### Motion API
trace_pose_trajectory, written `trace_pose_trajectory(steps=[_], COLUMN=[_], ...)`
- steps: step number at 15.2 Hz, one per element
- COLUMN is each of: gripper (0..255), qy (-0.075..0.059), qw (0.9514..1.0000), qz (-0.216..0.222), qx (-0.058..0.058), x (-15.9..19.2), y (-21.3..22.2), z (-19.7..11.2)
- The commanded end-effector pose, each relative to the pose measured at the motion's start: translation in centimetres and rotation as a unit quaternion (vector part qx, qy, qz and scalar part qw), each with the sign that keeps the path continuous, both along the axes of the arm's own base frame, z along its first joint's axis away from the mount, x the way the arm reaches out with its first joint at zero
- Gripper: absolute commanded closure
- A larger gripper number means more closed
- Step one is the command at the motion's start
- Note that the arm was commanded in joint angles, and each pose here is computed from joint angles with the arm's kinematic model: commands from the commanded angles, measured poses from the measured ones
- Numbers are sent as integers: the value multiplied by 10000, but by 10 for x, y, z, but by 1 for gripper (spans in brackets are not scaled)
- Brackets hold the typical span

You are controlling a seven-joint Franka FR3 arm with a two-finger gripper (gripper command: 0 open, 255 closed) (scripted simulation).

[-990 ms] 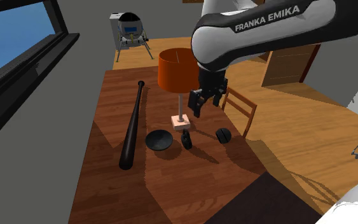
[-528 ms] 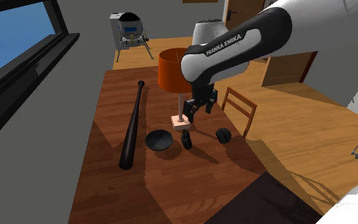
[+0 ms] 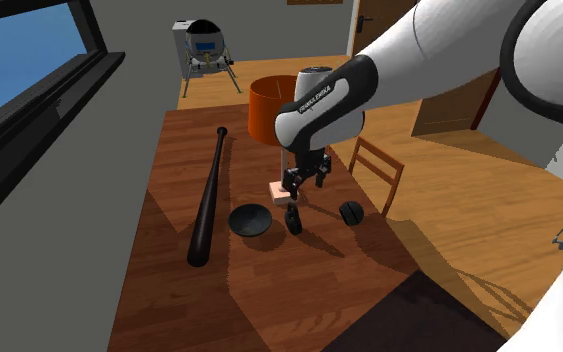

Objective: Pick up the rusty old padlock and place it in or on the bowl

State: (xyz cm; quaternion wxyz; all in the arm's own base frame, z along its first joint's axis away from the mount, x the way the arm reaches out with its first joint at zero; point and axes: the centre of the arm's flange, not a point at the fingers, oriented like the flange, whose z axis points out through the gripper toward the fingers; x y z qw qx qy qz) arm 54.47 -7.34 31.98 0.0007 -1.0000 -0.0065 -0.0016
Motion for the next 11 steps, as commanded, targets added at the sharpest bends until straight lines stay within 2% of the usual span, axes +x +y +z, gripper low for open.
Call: trace_pose_trajectory(steps=[1,11], gripper=[0,0], qy=[31,182], qw=[10000,9994], qz=[-47,-278], qx=[14,95], x=[16,87], y=[-7,-45], z=[-23,-132])
